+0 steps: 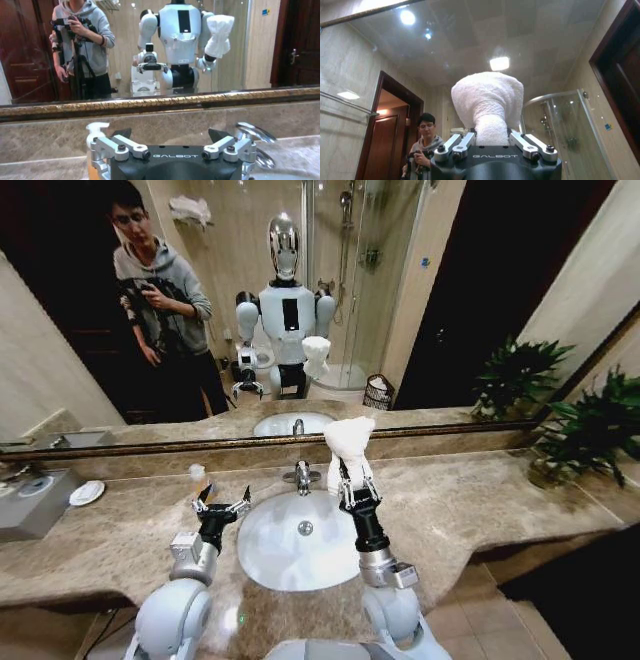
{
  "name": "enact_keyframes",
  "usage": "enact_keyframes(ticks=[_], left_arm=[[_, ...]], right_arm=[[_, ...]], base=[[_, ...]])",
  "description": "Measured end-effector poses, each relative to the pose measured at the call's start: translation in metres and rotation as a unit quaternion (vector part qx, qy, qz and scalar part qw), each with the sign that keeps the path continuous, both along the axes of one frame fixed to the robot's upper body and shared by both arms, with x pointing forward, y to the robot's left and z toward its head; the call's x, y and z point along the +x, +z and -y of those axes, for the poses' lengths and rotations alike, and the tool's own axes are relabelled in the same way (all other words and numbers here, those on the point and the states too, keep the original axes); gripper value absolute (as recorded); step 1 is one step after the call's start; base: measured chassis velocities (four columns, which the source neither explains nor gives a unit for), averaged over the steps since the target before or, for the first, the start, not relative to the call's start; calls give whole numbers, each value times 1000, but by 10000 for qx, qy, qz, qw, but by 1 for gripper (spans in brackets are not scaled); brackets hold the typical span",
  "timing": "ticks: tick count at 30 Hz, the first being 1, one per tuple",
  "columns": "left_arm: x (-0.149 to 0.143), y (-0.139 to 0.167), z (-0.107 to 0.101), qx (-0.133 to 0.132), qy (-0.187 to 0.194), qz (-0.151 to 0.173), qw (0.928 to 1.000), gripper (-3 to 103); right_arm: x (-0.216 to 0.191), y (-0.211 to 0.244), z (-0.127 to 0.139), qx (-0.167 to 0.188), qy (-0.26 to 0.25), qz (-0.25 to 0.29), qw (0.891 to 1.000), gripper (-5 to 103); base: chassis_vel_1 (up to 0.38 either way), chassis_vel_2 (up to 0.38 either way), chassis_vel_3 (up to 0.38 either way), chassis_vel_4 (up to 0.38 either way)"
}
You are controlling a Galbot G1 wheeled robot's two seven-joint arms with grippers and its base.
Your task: Pick up the towel from the sink counter and wipe the mirror surface.
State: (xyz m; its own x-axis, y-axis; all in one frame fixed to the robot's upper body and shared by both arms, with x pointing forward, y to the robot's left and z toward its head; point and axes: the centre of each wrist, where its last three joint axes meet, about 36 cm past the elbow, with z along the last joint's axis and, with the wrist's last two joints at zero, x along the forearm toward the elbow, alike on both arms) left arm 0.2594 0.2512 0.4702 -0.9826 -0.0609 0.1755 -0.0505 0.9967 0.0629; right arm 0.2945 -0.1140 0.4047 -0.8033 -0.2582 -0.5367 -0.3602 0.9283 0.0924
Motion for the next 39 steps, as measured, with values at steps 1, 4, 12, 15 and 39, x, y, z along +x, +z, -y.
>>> enact_keyframes(ticks=[1,4,12,15,39], left_arm=[[0,0,0,0,1,0,10000,100],[0,0,0,0,0,-2,10000,100],[0,0,0,0,0,0,10000,100],[0,0,0,0,0,1,10000,100],[0,0,0,0,0,0,10000,100]], right_arm=[[0,-1,0,2,-4,-8,10000,22],[1,0,-2,51,39,-70,10000,22],[-4,19,3,65,566,-1883,9805,22],[2,27,12,-109,804,-2748,9581,22],[116,0,3,-2425,813,-4890,8340,22]], base=[[141,-211,-164,255],[125,-198,-148,196],[35,-41,-47,65],[-52,43,38,-50],[-2,2,2,-2]])
